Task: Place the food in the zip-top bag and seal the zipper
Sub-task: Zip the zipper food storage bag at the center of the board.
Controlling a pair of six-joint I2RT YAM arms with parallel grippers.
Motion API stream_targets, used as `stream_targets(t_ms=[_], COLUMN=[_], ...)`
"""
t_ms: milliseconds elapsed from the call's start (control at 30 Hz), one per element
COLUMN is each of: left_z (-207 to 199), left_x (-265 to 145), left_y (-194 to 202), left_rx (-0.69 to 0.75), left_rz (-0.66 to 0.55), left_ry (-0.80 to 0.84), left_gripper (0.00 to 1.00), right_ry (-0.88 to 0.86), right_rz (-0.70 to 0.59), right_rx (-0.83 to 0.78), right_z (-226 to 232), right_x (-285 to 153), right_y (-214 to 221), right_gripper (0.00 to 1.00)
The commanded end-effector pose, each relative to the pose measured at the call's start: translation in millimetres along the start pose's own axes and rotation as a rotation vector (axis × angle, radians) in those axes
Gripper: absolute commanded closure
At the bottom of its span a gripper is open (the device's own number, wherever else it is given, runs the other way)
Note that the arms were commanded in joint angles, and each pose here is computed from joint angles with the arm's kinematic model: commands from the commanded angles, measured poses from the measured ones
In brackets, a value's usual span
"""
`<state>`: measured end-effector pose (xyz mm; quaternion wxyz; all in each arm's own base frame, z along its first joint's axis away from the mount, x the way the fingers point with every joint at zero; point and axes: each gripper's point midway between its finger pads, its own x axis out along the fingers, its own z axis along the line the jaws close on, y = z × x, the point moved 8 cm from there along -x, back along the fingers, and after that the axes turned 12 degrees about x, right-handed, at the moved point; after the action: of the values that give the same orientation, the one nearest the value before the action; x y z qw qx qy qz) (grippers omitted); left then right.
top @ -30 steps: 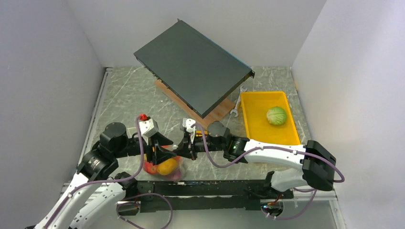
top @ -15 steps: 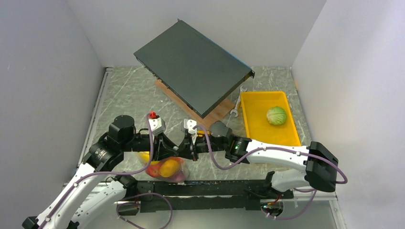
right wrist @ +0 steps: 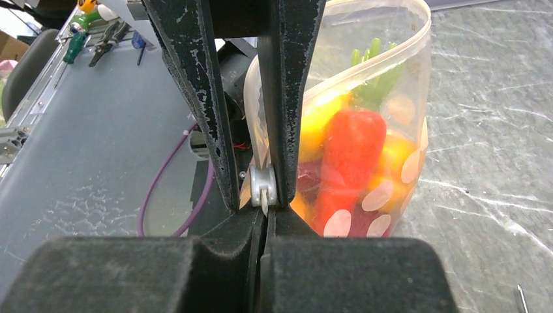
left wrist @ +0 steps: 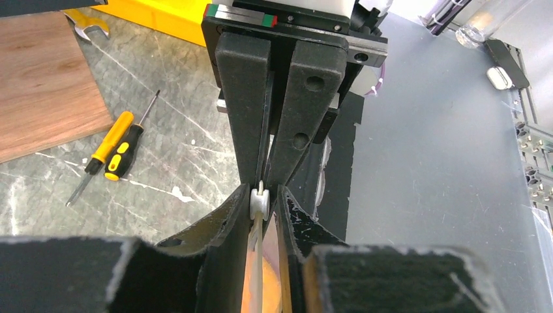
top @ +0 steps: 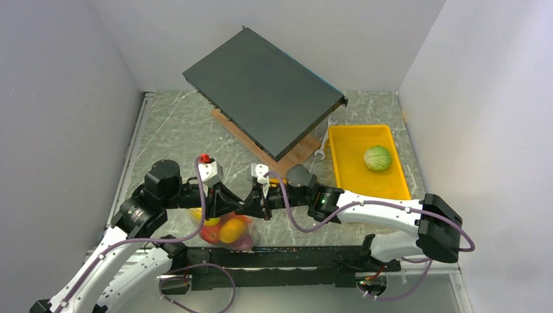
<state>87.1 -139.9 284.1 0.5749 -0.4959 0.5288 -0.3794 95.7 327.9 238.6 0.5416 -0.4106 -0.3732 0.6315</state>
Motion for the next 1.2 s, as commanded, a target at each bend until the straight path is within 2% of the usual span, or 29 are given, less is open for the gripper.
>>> stream_targets(t_ms=[0, 267, 467, 600, 767, 1000, 1167], left_z=[-0.7, -3.1, -3.5, -2.2, -3.2, 0.9, 4.6], left_x=[0.2, 1.1, -0.4, 0.2, 0.7, -0.4, -0.6], left_y=[-9.8, -0.5, -0.8, -0.1, 3.0, 4.8, 6.8], left_rx=[0.048, 0.017, 0.028, 0.024, 0.003, 0.047, 0.042], left_rz=[-0.041, -0.004, -0.015, -0.007, 0.011, 0.024, 0.050], left_ry=[0.027, 0.056, 0.042, 0.035, 0.048, 0.016, -0.018], left_gripper=[0.75, 0.72, 0.63, 0.67, 0.62, 0.84, 0.98], right_ry=[-0.032, -0.030, -0.033, -0.034, -0.033, 0.001, 0.135], right_rz=[-0.062, -0.068, -0.063, -0.065, -0.063, -0.086, -0.207], right_rx=[-0.057, -0.056, -0.056, -0.055, -0.058, -0.034, 0.063], right_z=[7.9, 8.2, 8.0, 8.0, 7.9, 5.0, -1.9], right_x=[-4.1, -4.2, -2.9, -2.6, -2.7, -1.7, -9.8], right_y=[-17.9, -18.8, -19.1, -19.4, -19.7, -20.3, -23.2], right_gripper=[1.00, 1.00, 1.00, 1.00, 1.00, 1.00, 1.00])
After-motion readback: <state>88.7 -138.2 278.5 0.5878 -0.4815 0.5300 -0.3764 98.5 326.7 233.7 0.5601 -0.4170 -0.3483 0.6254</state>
